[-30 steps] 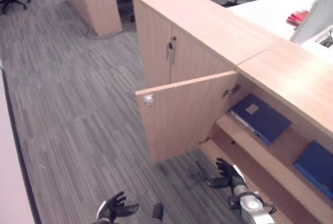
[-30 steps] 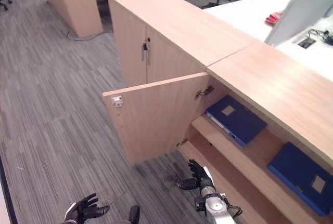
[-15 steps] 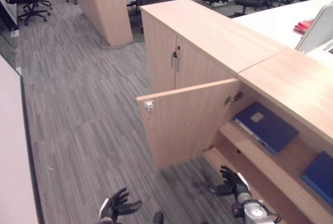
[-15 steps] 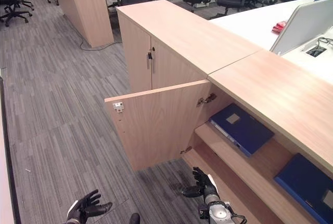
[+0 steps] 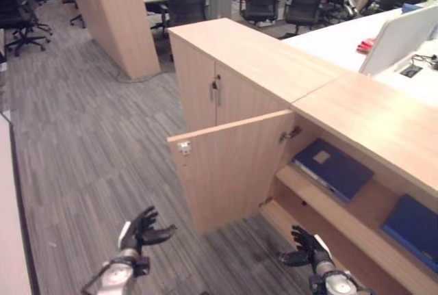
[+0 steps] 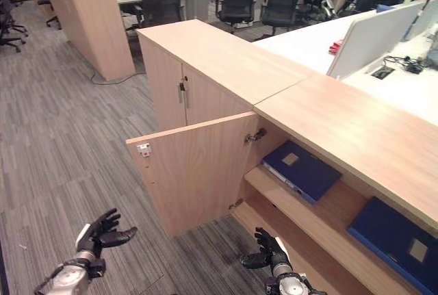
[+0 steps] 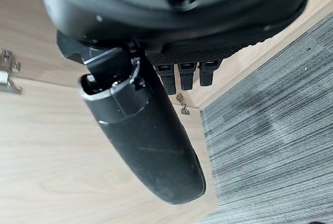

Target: Put the empty folder in the office cabinet

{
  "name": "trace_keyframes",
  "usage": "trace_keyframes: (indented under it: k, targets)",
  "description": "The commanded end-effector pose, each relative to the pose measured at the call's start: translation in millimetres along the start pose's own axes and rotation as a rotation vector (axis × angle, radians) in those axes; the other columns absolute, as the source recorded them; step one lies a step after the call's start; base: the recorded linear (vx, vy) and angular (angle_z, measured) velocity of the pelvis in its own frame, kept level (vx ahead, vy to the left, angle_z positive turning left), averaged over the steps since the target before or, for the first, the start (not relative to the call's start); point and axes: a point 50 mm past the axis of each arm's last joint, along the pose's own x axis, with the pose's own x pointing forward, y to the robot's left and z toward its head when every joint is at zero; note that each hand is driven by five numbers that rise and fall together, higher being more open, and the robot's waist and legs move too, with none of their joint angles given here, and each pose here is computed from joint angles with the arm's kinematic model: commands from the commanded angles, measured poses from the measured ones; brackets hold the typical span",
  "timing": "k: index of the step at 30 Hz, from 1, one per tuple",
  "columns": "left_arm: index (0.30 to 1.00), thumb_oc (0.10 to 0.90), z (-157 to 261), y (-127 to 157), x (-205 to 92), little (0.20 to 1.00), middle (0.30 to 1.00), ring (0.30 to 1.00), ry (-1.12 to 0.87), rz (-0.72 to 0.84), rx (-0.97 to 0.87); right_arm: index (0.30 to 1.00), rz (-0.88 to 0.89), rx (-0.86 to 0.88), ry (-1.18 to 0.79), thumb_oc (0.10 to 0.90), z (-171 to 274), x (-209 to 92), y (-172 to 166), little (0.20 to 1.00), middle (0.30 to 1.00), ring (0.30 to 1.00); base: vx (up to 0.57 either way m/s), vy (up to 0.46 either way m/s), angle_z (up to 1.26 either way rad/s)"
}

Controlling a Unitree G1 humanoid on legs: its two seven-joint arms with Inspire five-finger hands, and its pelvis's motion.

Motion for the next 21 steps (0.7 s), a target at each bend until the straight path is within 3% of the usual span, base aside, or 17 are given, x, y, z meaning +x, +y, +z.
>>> trace_keyframes:
  k: [1, 13, 21]
  targets:
    - [0.900, 0.800, 88, 21, 28, 0.900, 0.900, 0.900, -0.302, 0.072, 0.000, 0.900, 0.027, -0.087, -0.202, 0.800, 46, 6, -12, 0.900, 0.900, 0.900, -0.01, 0.000, -0.09]
    - [0.900, 0.800, 143, 26, 39, 0.900, 0.900, 0.900, -0.416, 0.060, 0.060, 0.900, 0.051, -0.127, -0.169, 0.800, 39, 6, -11, 0.900, 0.900, 0.900, 0.00, 0.004, -0.07]
    - [0.900, 0.800, 169, -1, 42, 0.900, 0.900, 0.900, -0.496, -0.041, 0.091, 0.900, 0.045, -0.136, -0.148, 0.800, 36, 7, -12, 0.900, 0.900, 0.900, 0.00, 0.007, -0.06]
